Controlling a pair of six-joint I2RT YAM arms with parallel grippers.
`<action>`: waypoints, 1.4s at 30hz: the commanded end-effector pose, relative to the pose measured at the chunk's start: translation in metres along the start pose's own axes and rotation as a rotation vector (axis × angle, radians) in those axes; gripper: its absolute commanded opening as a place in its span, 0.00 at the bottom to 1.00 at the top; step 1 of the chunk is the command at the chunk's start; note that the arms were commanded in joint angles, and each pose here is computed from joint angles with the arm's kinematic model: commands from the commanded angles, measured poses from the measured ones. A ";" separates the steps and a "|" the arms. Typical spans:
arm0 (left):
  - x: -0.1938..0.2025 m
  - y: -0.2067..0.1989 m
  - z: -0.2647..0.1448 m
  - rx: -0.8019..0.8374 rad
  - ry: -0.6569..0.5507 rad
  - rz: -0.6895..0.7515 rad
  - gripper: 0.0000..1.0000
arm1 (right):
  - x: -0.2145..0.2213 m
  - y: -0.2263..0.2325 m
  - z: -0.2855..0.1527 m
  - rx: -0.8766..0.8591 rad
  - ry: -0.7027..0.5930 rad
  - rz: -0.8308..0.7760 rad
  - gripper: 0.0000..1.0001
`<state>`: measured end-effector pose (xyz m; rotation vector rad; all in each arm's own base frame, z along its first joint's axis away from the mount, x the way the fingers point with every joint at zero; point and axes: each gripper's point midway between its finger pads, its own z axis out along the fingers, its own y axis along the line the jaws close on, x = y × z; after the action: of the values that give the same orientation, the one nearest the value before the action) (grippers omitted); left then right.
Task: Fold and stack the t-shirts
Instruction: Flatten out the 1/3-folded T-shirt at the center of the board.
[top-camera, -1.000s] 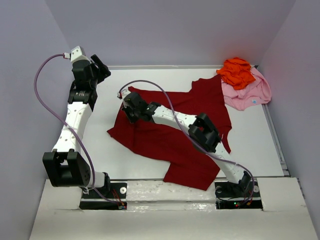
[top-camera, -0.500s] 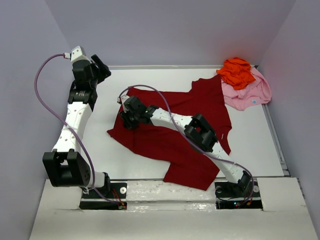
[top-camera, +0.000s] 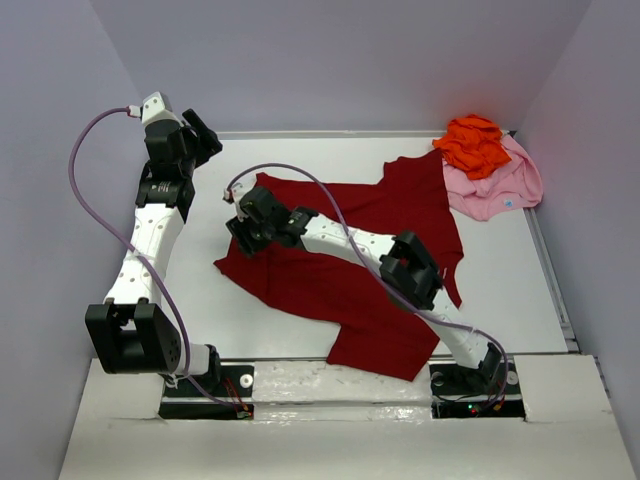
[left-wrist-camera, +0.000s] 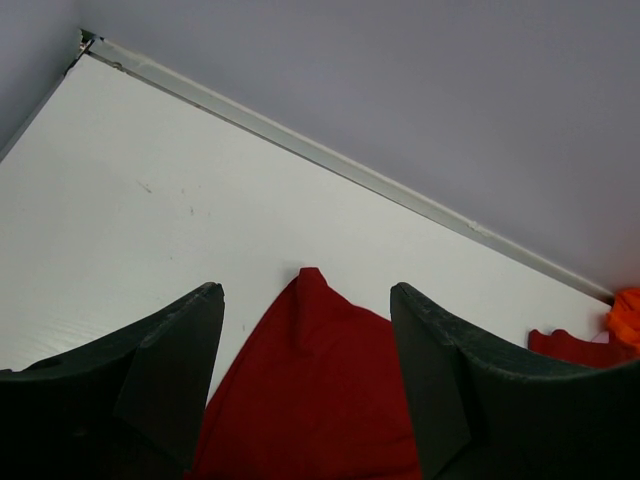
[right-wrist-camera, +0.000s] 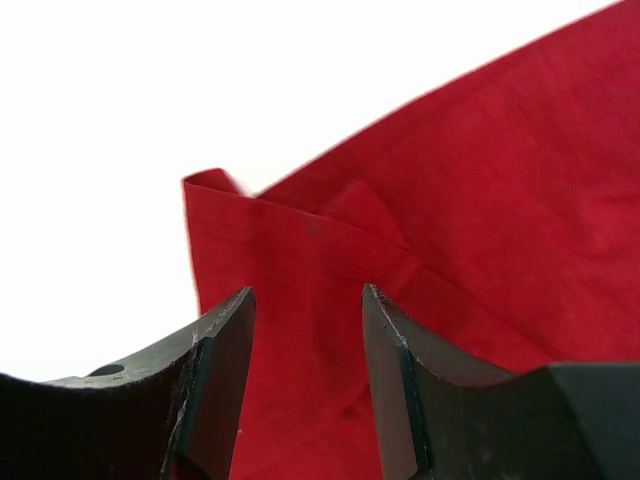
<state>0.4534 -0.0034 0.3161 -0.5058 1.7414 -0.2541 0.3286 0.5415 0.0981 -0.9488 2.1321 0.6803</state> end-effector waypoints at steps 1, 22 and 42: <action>-0.019 -0.011 -0.007 0.035 -0.060 -0.005 0.77 | -0.043 0.033 -0.029 -0.067 -0.091 -0.036 0.52; -0.020 -0.011 -0.008 0.039 -0.061 -0.004 0.77 | 0.022 0.063 0.041 -0.212 0.030 0.008 0.49; -0.018 -0.013 -0.007 0.048 -0.055 -0.008 0.77 | 0.030 0.055 0.039 -0.178 0.041 -0.006 0.04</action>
<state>0.4534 -0.0041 0.3161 -0.5036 1.7424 -0.2578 0.2853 0.5812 0.0375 -1.0779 2.1961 0.8382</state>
